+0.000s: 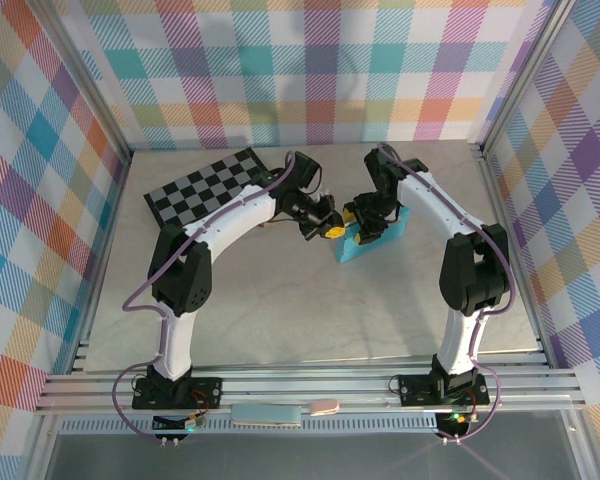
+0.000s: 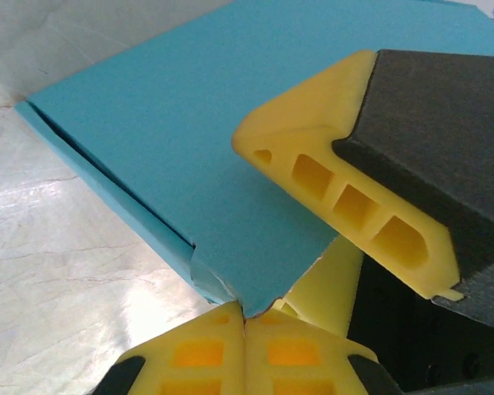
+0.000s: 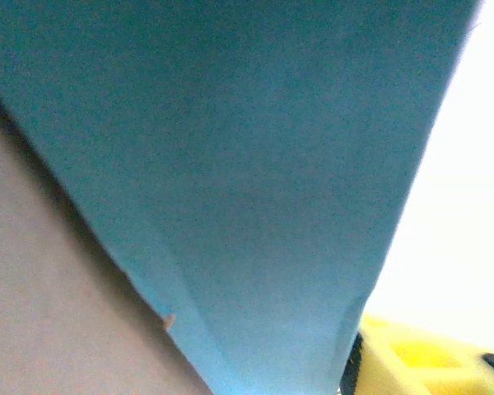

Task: Fold the paper box

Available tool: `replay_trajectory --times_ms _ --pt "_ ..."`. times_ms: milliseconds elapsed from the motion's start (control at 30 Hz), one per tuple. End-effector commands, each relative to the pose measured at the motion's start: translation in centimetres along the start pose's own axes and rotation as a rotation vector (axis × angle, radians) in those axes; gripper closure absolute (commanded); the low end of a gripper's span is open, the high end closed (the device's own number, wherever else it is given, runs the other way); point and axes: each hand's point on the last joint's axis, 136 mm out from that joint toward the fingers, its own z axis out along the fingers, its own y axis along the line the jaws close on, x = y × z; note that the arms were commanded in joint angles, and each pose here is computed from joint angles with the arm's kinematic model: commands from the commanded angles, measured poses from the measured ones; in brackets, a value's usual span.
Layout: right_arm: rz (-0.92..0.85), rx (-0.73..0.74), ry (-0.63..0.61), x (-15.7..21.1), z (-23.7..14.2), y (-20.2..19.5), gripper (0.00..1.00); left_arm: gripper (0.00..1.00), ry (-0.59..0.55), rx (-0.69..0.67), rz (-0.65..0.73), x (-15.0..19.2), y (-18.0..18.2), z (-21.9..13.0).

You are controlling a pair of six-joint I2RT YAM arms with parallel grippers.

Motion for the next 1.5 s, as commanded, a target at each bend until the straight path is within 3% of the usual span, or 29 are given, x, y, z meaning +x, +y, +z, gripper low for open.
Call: replay_trajectory --times_ms 0,133,200,400,433,500,567,600,700,900,1000,1167,1267,1300,1333,1467 --pt "0.001 0.045 0.041 0.2 0.8 -0.8 0.48 0.77 -0.009 -0.033 0.015 0.3 -0.3 0.0" --pt "0.010 0.042 0.040 0.0 0.8 -1.0 0.52 0.53 -0.107 0.046 0.091 -0.4 -3.5 -3.0" --pt "0.014 0.039 0.039 -0.2 0.7 -1.0 0.52 0.50 -0.192 0.121 0.105 -1.2 -4.8 -4.9" --pt "0.011 0.028 0.041 -0.2 0.4 -0.7 0.54 0.47 -0.445 0.334 -0.112 -3.4 -2.0 -8.5" --pt "0.011 0.026 0.041 -0.2 0.3 -0.7 0.55 0.49 -0.454 0.366 -0.123 -3.3 -1.9 -8.4" --pt "0.008 0.024 0.042 -0.2 0.2 -0.7 0.56 0.61 -0.401 0.390 -0.124 -2.9 -1.4 -6.9" --pt "0.003 0.023 0.048 -0.2 0.2 -0.7 0.56 0.77 -0.355 0.379 -0.023 -2.3 -1.5 -5.7" --pt "0.001 0.023 0.053 -0.3 0.2 -0.7 0.57 0.77 -0.339 0.290 0.111 -1.7 -0.8 -5.1" --pt "-0.012 0.024 0.070 -0.4 0.0 -0.8 0.58 0.71 -0.307 0.011 0.495 0.3 2.1 -3.5" --pt "-0.074 0.011 0.119 -0.7 -0.5 -1.2 0.59 0.54 -0.307 -0.106 0.995 3.5 5.1 -0.3" --pt "-0.083 0.012 0.164 -0.6 -0.2 -1.5 0.61 0.44 -0.309 -0.121 1.073 3.9 6.5 1.6" --pt "-0.102 0.001 0.180 -0.3 -1.0 -1.6 0.61 0.33 -0.367 -0.126 1.075 1.9 5.7 3.1" --pt "-0.110 -0.009 0.201 -0.1 -1.4 -1.5 0.61 0.32 -0.413 -0.146 1.088 0.6 5.1 3.4" --pt "-0.114 -0.010 0.209 0.0 -1.5 -1.5 0.62 0.26 -0.412 -0.136 1.108 0.5 5.0 3.7" --pt "-0.120 -0.009 0.214 0.0 -1.5 -1.5 0.63 0.02 -0.413 -0.132 1.116 0.4 5.0 3.9" --pt "-0.138 -0.011 0.238 0.3 -1.8 -1.7 0.64 0.00 -0.452 -0.075 1.190 0.0 3.7 4.5"
